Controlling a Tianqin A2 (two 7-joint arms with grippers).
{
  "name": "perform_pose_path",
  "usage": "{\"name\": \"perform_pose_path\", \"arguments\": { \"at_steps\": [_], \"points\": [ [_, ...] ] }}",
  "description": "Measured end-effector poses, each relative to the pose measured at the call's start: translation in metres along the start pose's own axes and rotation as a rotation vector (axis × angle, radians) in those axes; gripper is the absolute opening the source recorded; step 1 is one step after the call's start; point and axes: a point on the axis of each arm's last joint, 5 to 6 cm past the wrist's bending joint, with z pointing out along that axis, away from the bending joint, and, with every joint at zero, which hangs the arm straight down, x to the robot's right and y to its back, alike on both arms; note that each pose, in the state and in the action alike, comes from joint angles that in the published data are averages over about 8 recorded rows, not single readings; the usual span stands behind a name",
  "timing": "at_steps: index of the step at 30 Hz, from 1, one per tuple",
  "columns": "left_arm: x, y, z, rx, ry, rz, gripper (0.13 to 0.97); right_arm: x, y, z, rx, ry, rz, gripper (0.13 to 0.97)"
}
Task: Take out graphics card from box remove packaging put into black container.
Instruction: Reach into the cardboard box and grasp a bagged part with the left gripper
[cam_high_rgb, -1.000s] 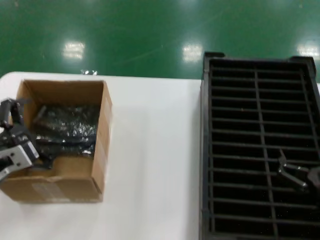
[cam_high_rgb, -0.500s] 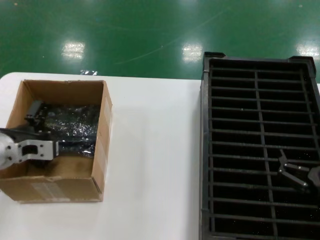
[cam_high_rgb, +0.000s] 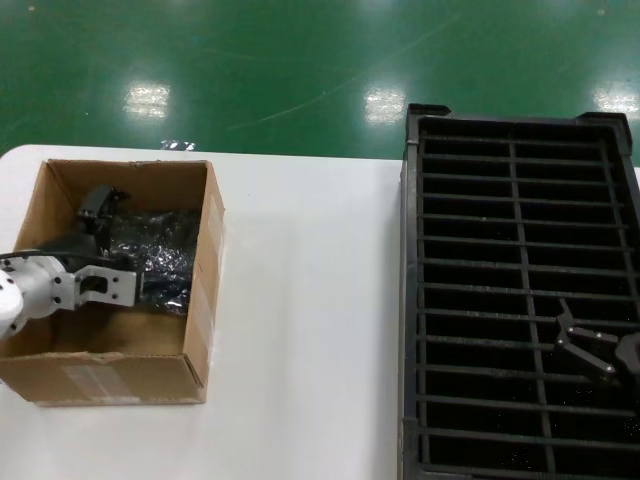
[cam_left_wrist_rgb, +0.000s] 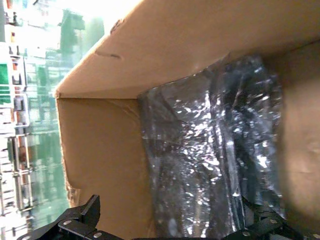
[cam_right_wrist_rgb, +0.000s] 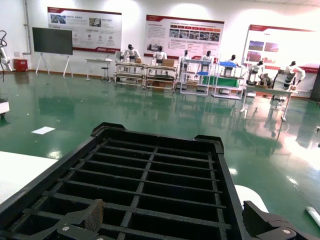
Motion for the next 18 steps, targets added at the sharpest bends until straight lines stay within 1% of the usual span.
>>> {"name": "perform_pose_path", "arguments": {
  "at_steps": [6,10,14,15,18],
  "points": [
    [0.001,-0.0002,0.0078,-0.012,-0.022,0.012,0.915,0.0,0.0,0.0,0.0,0.0,0.0,0.966],
    [0.0024,-0.0015,0.01,-0.012,-0.027,0.015,0.857,0.0,0.0,0.0,0.0,0.0,0.0,0.966],
    [0.0038,-0.0033,0.0096,-0.006,-0.027,0.017,0.799,0.0,0.0,0.0,0.0,0.0,0.0,0.966],
    [0.0044,-0.0038,0.0092,-0.004,-0.026,0.017,0.799,0.0,0.0,0.0,0.0,0.0,0.0,0.966],
    [0.0066,-0.0046,0.0081,-0.002,-0.021,0.016,0.73,0.0,0.0,0.0,0.0,0.0,0.0,0.966]
  ]
}}
